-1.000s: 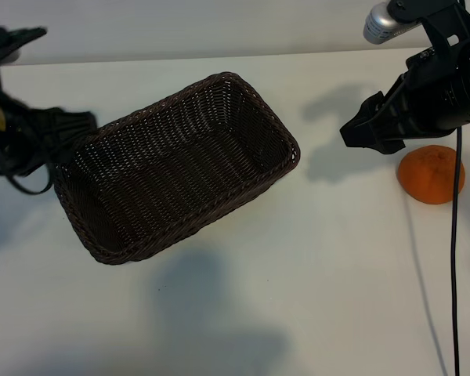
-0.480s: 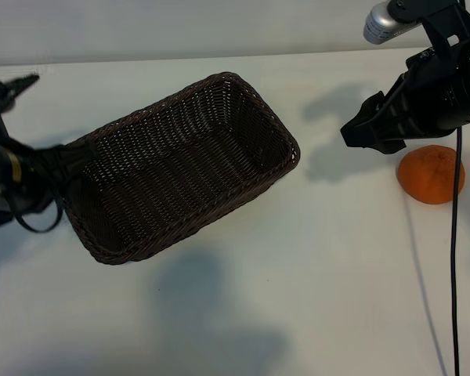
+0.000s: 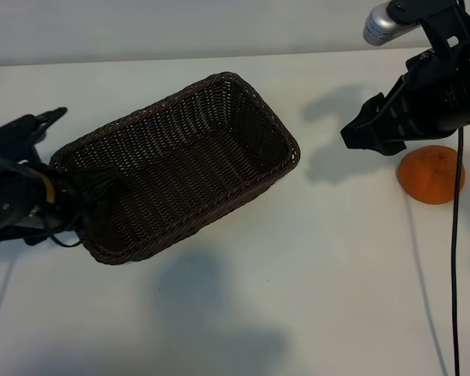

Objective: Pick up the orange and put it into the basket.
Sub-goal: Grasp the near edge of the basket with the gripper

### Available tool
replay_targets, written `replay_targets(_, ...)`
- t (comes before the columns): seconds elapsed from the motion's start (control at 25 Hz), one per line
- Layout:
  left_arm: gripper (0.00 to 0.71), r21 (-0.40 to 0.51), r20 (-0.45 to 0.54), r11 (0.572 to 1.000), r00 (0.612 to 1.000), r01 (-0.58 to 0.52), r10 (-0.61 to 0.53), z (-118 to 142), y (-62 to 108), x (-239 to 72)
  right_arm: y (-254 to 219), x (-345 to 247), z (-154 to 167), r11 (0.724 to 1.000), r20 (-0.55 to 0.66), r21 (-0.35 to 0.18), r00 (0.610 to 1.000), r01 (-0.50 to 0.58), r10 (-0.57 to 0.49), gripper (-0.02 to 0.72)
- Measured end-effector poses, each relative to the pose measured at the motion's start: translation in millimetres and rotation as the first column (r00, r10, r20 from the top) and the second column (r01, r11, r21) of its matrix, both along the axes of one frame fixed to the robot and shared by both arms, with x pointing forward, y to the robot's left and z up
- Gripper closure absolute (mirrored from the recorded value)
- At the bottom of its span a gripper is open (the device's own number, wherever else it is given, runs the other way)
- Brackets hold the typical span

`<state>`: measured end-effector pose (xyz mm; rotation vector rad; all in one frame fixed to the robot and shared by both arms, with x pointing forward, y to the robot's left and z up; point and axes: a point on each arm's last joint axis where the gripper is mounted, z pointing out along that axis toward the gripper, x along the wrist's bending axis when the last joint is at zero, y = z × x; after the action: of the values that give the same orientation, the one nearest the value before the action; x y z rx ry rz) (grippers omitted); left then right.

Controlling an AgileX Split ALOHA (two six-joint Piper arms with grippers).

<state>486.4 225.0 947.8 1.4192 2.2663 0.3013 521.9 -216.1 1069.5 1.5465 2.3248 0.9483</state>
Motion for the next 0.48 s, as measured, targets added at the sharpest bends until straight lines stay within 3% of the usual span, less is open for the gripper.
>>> replay_targets(0.36, 0.121, -0.057, 0.002, 0.998, 1.0, 0.017, -0.017, -28, -10.0, 14, 0, 0, 0, 1.0, 0.0, -0.001, 1.0, -0.001, 0.001, 0.102)
replay_targets(0.48, 0.173, -0.062, -0.013, 0.998, 1.0, 0.007, -0.008, -34, -10.5, 15, 0, 0, 0, 1.0, 0.0, -0.001, 1.0, -0.001, 0.001, 0.102)
